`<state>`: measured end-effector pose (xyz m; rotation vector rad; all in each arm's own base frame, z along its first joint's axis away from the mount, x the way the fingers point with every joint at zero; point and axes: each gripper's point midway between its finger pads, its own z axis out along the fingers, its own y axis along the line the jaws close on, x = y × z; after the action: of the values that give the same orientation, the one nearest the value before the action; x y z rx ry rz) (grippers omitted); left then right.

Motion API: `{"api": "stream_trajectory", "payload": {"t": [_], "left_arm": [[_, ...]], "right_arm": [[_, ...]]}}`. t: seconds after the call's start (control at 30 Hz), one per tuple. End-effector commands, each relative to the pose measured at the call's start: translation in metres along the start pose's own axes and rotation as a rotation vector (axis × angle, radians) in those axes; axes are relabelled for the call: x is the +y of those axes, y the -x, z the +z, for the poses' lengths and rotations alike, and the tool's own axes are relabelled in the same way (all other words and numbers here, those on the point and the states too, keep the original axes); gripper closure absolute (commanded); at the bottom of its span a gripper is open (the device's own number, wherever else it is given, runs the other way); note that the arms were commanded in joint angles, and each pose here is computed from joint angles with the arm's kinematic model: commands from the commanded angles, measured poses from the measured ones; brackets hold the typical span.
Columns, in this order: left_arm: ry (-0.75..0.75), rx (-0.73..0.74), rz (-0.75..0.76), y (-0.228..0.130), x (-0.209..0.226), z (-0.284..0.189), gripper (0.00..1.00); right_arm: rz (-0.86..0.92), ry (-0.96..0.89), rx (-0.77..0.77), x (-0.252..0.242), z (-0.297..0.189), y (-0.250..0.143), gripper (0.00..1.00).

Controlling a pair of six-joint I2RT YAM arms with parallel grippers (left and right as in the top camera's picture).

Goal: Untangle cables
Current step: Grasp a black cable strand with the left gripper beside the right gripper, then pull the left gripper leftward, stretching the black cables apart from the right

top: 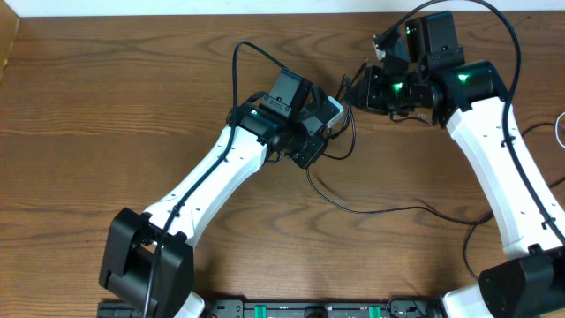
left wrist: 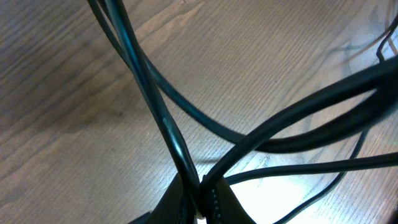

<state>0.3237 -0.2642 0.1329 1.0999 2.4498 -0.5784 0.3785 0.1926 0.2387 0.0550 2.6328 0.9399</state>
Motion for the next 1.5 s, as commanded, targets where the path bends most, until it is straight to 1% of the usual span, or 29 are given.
{"api": "stream_trajectory", "payload": {"t": [0.0,0.2,0.57,0.8,1.03,1.27,1.47], "left_arm": [[0.009,-0.019,-0.006,0.003,-0.002,-0.008,0.92],[0.034,-0.096,0.01,0.016,-0.003,-0.038,0.92],[0.105,-0.294,0.047,0.036,-0.01,-0.118,0.92],[0.147,-0.389,0.061,0.04,-0.013,-0.158,0.92],[0.188,-0.476,0.055,0.044,-0.012,-0.19,0.92],[0.212,-0.571,-0.04,0.054,0.0,-0.213,0.92],[0.249,-0.598,-0.101,0.051,0.018,-0.224,0.92]], "right_arm": [[0.012,-0.058,-0.008,-0.01,-0.001,0.0,0.99],[0.014,-0.171,0.006,-0.031,-0.003,-0.007,0.99],[0.037,-0.39,-0.002,-0.07,-0.013,-0.012,0.99],[0.037,-0.41,0.017,-0.077,-0.01,-0.018,0.99],[0.053,-0.429,0.059,-0.095,0.006,-0.034,0.99],[0.065,-0.44,0.093,-0.107,0.016,-0.046,0.99],[0.052,-0.478,0.091,-0.116,0.014,-0.047,0.99]]}}
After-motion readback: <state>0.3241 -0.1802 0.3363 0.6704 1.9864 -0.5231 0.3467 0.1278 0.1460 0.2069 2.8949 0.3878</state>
